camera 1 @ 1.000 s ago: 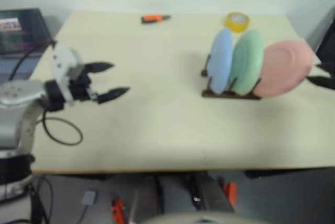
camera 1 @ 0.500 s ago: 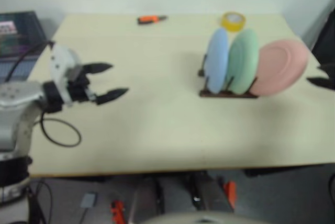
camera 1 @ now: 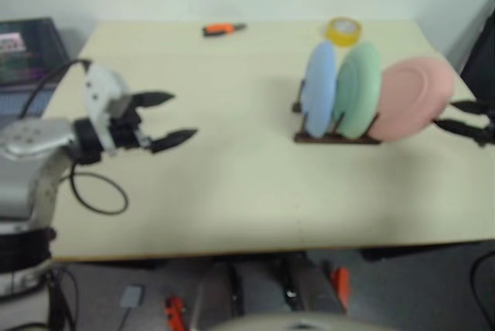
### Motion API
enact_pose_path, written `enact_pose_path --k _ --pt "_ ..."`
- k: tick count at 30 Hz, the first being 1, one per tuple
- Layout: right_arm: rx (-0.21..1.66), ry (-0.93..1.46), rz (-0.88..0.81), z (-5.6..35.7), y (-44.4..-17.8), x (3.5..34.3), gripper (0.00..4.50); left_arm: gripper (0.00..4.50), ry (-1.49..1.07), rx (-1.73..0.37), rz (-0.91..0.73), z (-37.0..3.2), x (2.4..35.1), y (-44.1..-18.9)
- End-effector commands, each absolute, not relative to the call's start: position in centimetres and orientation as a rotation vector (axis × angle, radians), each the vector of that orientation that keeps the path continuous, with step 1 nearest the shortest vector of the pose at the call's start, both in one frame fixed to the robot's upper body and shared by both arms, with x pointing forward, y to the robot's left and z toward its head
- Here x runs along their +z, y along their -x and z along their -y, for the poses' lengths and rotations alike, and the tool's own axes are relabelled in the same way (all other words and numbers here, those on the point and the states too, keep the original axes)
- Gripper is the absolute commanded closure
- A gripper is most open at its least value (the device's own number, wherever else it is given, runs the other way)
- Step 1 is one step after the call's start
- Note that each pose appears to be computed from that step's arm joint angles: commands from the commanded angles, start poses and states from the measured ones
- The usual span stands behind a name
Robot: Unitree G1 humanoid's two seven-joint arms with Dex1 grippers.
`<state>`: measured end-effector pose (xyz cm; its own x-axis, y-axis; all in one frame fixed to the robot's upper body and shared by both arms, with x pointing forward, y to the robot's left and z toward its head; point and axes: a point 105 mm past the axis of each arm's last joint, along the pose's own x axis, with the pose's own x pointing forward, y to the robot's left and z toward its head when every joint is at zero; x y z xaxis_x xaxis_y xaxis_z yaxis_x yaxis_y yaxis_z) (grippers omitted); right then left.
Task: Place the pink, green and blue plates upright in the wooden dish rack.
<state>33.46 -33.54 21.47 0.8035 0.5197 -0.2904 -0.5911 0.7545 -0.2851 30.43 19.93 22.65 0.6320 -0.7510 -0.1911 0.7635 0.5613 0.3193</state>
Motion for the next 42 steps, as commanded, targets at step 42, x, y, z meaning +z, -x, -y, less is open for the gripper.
enact_pose_path --k 42 --pt "0.626 0.307 -0.246 38.4 -28.0 24.8 1.18 0.00 -0.449 -0.917 0.014 -19.9 24.2 -30.7"
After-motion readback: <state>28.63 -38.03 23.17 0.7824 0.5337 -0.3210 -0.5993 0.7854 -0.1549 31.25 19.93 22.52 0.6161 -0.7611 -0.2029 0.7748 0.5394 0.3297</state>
